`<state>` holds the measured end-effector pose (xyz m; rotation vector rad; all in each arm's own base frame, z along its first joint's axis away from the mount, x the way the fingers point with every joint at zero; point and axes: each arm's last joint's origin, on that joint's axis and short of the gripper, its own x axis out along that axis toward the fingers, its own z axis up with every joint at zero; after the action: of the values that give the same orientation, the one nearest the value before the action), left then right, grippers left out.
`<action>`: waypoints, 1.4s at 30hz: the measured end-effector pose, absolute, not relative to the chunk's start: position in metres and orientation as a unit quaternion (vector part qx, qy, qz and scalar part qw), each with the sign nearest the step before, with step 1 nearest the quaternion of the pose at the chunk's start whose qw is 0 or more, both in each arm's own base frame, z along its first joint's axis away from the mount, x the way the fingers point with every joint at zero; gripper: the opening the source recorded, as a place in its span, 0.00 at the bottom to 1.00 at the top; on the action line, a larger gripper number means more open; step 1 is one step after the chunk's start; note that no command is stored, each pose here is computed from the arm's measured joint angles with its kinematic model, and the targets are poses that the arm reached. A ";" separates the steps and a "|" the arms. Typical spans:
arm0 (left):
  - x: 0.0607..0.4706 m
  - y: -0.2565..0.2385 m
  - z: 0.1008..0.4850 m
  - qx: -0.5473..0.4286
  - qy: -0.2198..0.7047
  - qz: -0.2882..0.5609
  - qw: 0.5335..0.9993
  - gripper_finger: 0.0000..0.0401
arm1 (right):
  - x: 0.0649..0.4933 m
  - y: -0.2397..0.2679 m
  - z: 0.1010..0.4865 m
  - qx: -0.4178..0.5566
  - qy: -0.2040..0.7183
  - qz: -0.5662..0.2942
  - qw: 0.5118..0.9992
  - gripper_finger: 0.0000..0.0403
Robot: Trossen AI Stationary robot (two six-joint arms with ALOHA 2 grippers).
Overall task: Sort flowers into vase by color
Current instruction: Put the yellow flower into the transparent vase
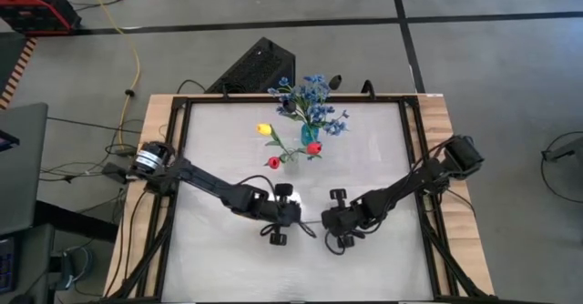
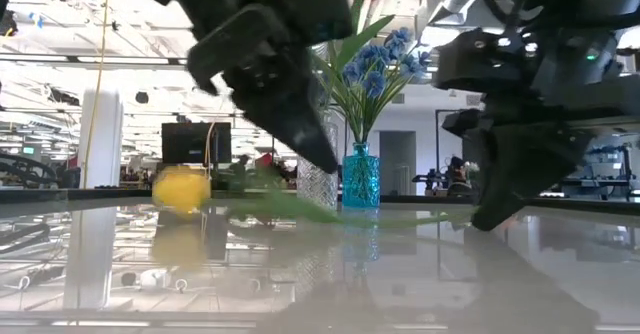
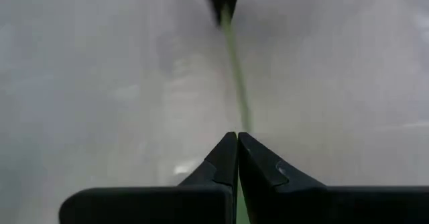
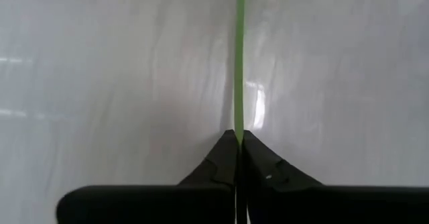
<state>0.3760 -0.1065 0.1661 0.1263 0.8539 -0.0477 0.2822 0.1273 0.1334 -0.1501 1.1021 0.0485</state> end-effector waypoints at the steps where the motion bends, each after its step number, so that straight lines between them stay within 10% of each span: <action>1: 0.372 -0.108 0.167 0.070 0.417 -0.012 0.906 0.00 | 0.280 0.128 0.134 -0.075 0.525 0.025 0.847 0.09; 23: 0.229 -0.086 0.177 -0.073 -0.011 0.063 0.995 0.07 | 0.237 0.137 0.167 -0.024 0.264 0.231 0.936 0.06; 35: 0.287 -0.115 0.174 -0.014 0.010 0.015 1.000 0.45 | 0.269 0.124 0.191 -0.039 0.041 0.217 0.974 0.06; 42: 0.323 -0.132 0.188 0.043 -0.021 -0.015 0.999 0.51 | 0.282 0.116 0.176 -0.029 0.030 0.194 0.980 0.06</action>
<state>0.3234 -0.1321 0.1876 0.0863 -0.0415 -0.0305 0.2816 0.1160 0.1763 -0.0577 0.0609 0.3907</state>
